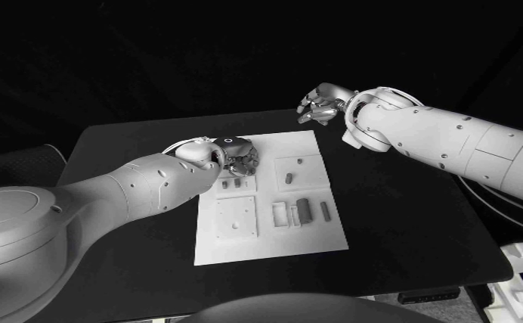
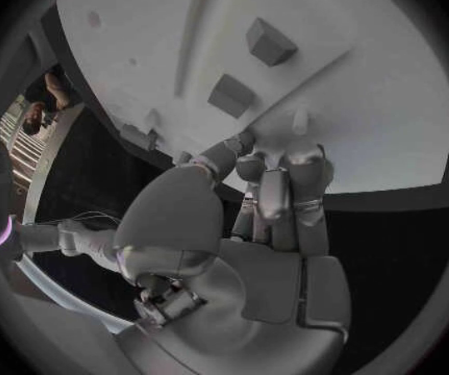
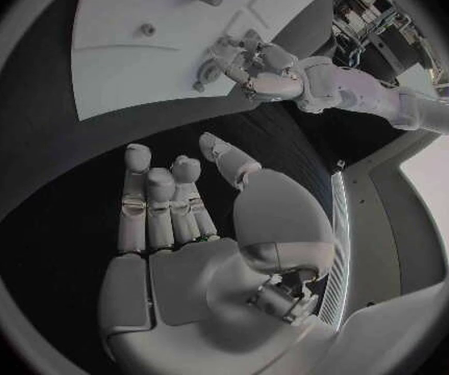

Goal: Assemble the parts on the task board

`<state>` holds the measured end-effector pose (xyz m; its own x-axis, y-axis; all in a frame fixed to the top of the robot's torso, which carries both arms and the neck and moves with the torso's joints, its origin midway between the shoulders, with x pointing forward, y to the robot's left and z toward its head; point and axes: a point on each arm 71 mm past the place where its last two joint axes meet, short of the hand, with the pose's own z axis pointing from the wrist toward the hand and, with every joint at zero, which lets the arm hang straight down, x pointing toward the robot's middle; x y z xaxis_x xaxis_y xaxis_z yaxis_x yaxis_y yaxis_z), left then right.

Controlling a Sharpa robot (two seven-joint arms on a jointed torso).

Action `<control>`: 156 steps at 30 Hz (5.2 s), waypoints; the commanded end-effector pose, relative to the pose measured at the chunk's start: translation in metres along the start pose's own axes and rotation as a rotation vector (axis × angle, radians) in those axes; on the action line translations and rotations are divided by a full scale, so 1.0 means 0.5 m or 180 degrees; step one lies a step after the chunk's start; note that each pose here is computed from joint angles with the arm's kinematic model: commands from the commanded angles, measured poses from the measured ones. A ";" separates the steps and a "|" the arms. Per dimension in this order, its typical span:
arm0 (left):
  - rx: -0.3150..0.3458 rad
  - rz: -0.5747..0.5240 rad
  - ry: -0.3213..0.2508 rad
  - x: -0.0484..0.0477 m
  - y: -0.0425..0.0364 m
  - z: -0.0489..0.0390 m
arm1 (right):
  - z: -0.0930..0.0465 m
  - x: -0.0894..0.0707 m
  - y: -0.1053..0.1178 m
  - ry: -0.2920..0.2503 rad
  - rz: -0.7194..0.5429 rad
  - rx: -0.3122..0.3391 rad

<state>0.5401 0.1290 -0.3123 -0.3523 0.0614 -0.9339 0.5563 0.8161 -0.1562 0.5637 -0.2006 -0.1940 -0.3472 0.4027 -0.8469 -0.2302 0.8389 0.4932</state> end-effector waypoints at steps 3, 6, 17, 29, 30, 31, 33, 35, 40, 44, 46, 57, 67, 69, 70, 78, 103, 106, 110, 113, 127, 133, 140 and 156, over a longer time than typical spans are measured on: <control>0.0034 -0.0025 -0.0043 -0.001 -0.004 0.002 | 0.000 0.001 0.003 0.0017 -0.0012 -0.0030; 0.0033 -0.0025 -0.0043 -0.001 -0.004 0.003 | 0.000 0.001 0.003 0.0016 -0.0012 -0.0029; 0.0045 -0.0066 -0.0055 -0.001 -0.007 0.005 | 0.001 0.001 0.004 0.0019 -0.0013 -0.0031; 0.0087 -0.0063 -0.0086 -0.003 -0.015 0.008 | 0.001 0.001 0.004 0.0018 -0.0013 -0.0030; 0.0088 -0.0063 -0.0087 -0.003 -0.015 0.008 | 0.001 0.001 0.004 0.0019 -0.0013 -0.0030; 0.0088 -0.0063 -0.0087 -0.003 -0.016 0.008 | 0.001 0.001 0.004 0.0019 -0.0013 -0.0030; 0.0090 -0.0064 -0.0086 -0.003 -0.016 0.009 | 0.001 0.001 0.004 0.0020 -0.0013 -0.0032; 0.0095 -0.0065 -0.0087 -0.003 -0.017 0.009 | 0.001 0.001 0.004 0.0021 -0.0013 -0.0032; 0.0106 -0.0085 -0.0064 -0.002 -0.020 0.010 | 0.001 0.002 0.004 0.0021 -0.0013 -0.0031; 0.0107 -0.0094 -0.0038 -0.001 -0.021 0.010 | 0.001 0.001 0.004 0.0020 -0.0013 -0.0029; 0.0108 -0.0096 -0.0028 -0.001 -0.021 0.010 | 0.001 0.001 0.004 0.0021 -0.0013 -0.0029; 0.0096 -0.0102 0.0035 0.002 -0.020 0.011 | 0.002 0.002 0.005 0.0021 -0.0011 -0.0033; 0.0078 -0.0080 0.0094 0.006 -0.022 0.013 | 0.002 0.002 0.006 0.0023 -0.0010 -0.0035; 0.0081 -0.0077 0.0069 0.005 -0.022 0.013 | 0.002 0.002 0.006 0.0023 -0.0011 -0.0033; 0.0082 -0.0076 0.0057 0.005 -0.022 0.013 | 0.002 0.002 0.006 0.0023 -0.0011 -0.0033; 0.0074 -0.0069 0.0004 0.003 -0.021 0.013 | 0.002 0.002 0.006 0.0024 -0.0010 -0.0034; 0.0070 -0.0057 -0.0090 -0.001 -0.021 0.012 | 0.003 0.002 0.006 0.0027 -0.0007 -0.0034; 0.0050 -0.0057 -0.0090 -0.001 -0.020 0.012 | 0.002 0.002 0.006 0.0025 -0.0007 -0.0034; 0.0007 -0.0076 0.0002 0.003 -0.018 0.012 | 0.003 0.003 0.006 0.0026 -0.0007 -0.0036; 0.0003 -0.0053 0.0028 0.004 -0.016 0.012 | 0.002 0.002 0.006 0.0025 -0.0006 -0.0035; 0.0040 -0.0042 0.0037 0.005 -0.020 0.012 | 0.003 0.003 0.006 0.0026 -0.0004 -0.0037; 0.0049 -0.0035 -0.0019 0.002 -0.020 0.012 | 0.003 0.003 0.006 0.0025 -0.0004 -0.0036; 0.0062 -0.0032 -0.0051 0.001 -0.022 0.012 | 0.003 0.002 0.006 0.0025 -0.0003 -0.0036; 0.0025 -0.0004 -0.0119 -0.002 -0.021 0.013 | 0.003 0.002 0.006 0.0023 -0.0003 -0.0036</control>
<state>0.5396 0.1190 -0.3133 -0.3455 0.0422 -0.9375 0.5558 0.8141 -0.1683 0.5641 -0.1982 -0.1939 -0.3484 0.4035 -0.8460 -0.2320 0.8374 0.4950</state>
